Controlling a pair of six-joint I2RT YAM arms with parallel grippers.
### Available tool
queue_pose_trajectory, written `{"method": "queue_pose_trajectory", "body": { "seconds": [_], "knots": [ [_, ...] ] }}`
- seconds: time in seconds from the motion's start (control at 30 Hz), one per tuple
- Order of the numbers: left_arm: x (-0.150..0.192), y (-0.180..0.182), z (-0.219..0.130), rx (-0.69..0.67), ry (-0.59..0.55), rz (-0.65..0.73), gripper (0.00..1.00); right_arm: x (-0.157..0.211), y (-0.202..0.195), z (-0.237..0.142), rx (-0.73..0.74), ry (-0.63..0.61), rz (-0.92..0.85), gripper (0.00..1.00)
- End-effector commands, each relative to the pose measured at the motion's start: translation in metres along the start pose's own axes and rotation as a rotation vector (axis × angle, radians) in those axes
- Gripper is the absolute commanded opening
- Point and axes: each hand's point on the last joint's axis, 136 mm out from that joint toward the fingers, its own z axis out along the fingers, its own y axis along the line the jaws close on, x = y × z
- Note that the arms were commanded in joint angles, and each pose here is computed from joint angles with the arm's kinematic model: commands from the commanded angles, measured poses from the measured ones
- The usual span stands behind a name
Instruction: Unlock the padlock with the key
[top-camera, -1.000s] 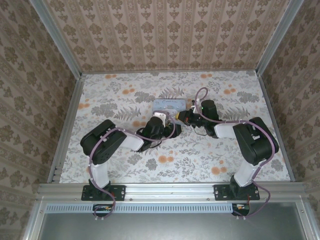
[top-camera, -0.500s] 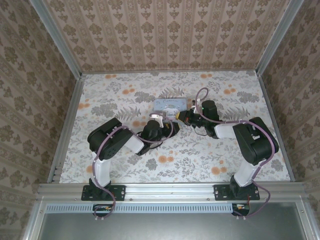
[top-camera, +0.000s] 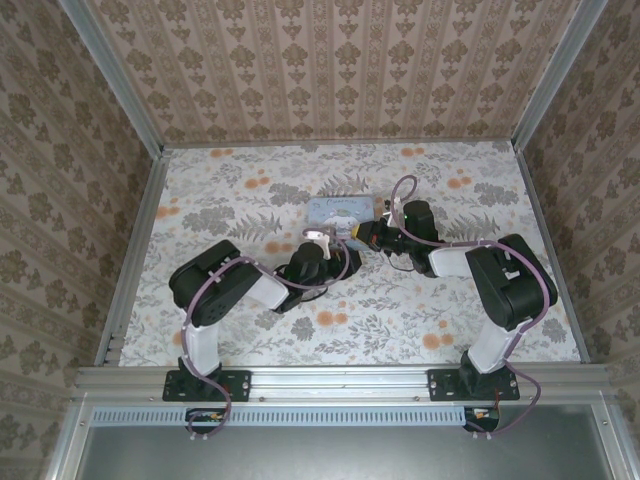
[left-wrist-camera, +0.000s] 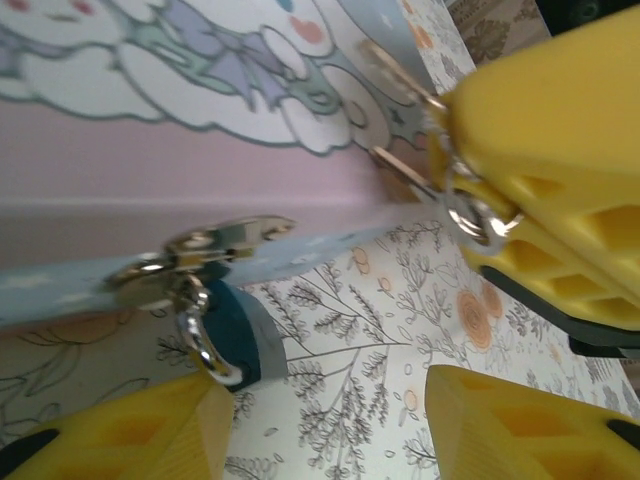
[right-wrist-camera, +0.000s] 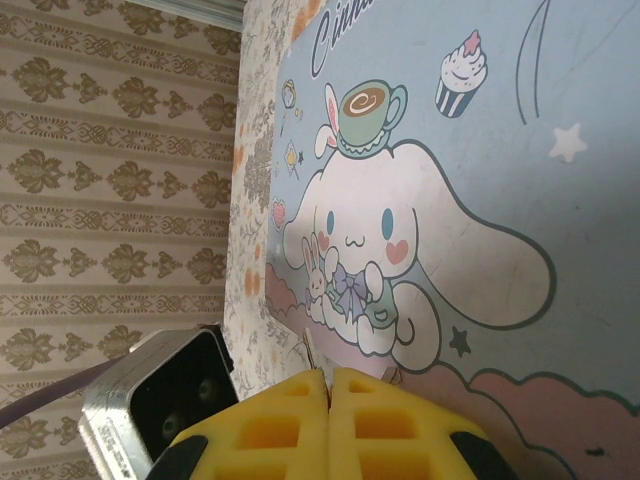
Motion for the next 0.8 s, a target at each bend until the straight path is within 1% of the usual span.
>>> {"method": "queue_pose_trajectory", "body": {
  "seconds": [0.0, 0.4, 0.5, 0.63, 0.77],
  "knots": [
    [-0.004, -0.001, 0.004, -0.022, 0.0, 0.025, 0.55, 0.004, -0.016, 0.002, 0.032, 0.001, 0.043, 0.0],
    [-0.003, 0.024, 0.009, -0.099, -0.035, -0.02, 0.56, 0.004, -0.015, 0.001, 0.025, 0.0, 0.045, 0.0],
    [-0.003, 0.025, 0.01, -0.104, -0.038, -0.024, 0.53, 0.005, -0.016, 0.001, 0.026, 0.001, 0.045, 0.0],
    [-0.007, 0.026, 0.011, -0.108, -0.05, -0.028, 0.44, 0.005, -0.017, 0.001, 0.027, 0.001, 0.047, 0.0],
    [-0.011, 0.026, 0.01, -0.112, -0.06, -0.031, 0.38, 0.006, -0.016, 0.001, 0.025, 0.002, 0.046, 0.0]
  ]
}}
